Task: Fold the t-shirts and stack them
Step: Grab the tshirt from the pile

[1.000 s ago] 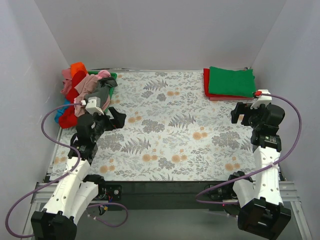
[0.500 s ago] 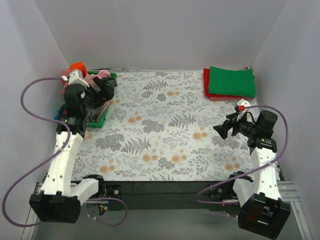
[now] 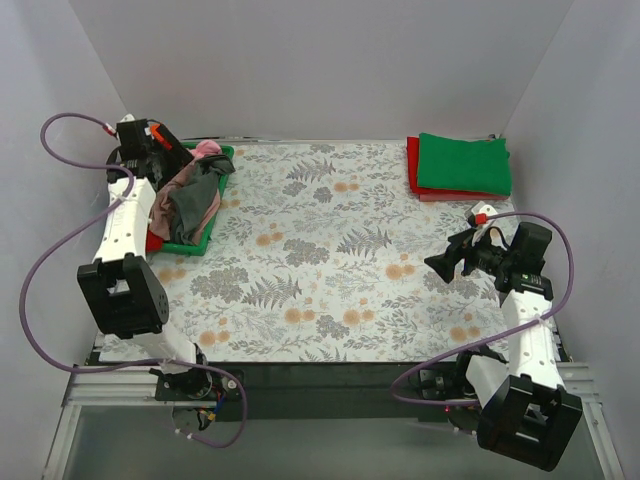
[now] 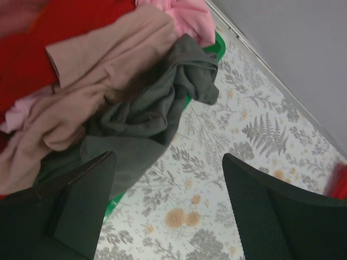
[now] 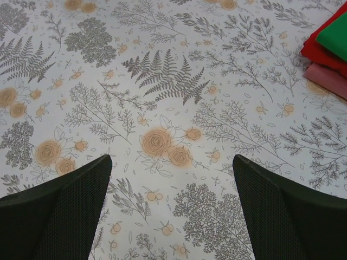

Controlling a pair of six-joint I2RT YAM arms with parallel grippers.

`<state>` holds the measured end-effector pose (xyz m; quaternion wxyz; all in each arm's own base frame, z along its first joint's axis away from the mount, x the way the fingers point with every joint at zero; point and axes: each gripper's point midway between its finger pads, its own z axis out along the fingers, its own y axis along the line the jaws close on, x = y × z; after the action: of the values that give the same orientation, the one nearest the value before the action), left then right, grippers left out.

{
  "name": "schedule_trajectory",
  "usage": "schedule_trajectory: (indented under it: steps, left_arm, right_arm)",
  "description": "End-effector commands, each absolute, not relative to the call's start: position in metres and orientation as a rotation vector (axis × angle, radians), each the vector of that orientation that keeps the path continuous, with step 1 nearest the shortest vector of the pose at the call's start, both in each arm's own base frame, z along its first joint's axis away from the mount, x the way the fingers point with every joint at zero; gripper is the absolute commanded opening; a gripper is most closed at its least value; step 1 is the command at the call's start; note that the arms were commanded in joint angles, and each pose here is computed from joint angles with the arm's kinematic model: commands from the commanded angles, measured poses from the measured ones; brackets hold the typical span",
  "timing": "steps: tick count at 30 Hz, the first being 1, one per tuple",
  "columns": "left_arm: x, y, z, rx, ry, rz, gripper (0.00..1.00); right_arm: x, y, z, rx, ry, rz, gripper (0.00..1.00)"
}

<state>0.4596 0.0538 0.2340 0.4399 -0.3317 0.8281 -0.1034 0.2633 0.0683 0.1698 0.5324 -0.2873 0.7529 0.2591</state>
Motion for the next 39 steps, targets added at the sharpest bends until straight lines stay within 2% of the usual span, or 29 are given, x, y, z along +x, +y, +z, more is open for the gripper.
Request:
schedule_trajectory:
  steps: [1,3,6,9,24,28,34,39]
  left_arm:
    - [0.481,0.081,0.285,-0.69,1.931,-0.096,0.76]
    - [0.498,0.089,0.281,-0.635,1.943,-0.041,0.74]
    - [0.523,0.097,0.28,-0.526,1.964,0.018,0.58]
    - [0.538,0.109,0.272,-0.529,1.968,0.066,0.54]
    - [0.592,0.169,0.247,-0.689,1.877,0.245,0.56]
    - [0.592,0.186,0.247,-0.752,1.832,0.316,0.63]
    - [0.599,0.189,0.231,-0.737,1.856,0.307,0.67]
    - [0.606,0.182,0.212,-0.708,1.904,0.258,0.64]
  right_arm:
    - [0.266,0.067,0.178,-0.685,1.796,0.632,0.98]
    - [0.266,0.067,0.177,-0.68,1.806,0.634,0.98]
    - [0.266,0.066,0.176,-0.675,1.814,0.628,0.98]
    - [0.266,0.065,0.175,-0.669,1.821,0.627,0.98]
    - [0.264,0.069,0.166,-0.65,1.861,0.72,0.98]
    - [0.264,0.069,0.165,-0.647,1.866,0.738,0.98]
    - [0.264,0.069,0.163,-0.636,1.875,0.767,0.98]
    - [0.264,0.067,0.163,-0.621,1.875,0.786,0.98]
